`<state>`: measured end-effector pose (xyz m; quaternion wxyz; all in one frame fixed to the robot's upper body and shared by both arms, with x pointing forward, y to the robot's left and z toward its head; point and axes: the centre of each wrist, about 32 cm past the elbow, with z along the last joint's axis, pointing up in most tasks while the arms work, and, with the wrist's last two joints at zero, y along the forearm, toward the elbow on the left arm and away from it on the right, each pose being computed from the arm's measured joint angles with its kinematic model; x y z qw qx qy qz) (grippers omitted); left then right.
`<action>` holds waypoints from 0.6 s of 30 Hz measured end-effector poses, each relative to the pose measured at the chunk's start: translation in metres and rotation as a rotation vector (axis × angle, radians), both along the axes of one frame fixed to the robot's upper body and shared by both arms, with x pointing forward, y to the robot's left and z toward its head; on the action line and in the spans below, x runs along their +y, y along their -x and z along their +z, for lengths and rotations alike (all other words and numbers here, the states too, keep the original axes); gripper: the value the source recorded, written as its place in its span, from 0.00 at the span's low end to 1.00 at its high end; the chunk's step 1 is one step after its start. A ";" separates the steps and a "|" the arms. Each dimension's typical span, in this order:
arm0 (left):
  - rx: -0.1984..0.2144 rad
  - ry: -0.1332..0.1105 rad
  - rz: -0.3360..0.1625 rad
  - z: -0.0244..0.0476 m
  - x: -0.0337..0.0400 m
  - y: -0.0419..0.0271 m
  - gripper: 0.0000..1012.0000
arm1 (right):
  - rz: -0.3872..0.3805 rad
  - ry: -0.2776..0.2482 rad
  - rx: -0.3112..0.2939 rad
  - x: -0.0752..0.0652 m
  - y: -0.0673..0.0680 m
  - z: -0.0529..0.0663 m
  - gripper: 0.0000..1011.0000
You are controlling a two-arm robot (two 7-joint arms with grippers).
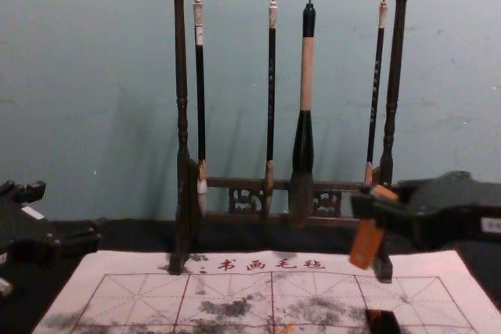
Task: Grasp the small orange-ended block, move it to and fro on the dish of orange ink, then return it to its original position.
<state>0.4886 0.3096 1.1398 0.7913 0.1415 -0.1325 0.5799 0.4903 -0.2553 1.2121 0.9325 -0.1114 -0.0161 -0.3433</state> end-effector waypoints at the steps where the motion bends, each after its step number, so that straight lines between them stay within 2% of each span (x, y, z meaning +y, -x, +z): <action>1: 0.000 0.000 0.000 0.0000 0.0000 0.0000 0.99 | -0.007 0.004 0.005 -0.002 0.001 -0.001 0.13; 8: 0.000 0.000 0.000 0.0000 0.0000 0.0000 0.99 | -0.065 0.022 0.063 -0.009 0.010 -0.009 0.13; 18: 0.000 0.000 0.000 0.0000 0.0000 0.0000 0.99 | -0.108 0.019 0.112 -0.007 0.014 -0.016 0.13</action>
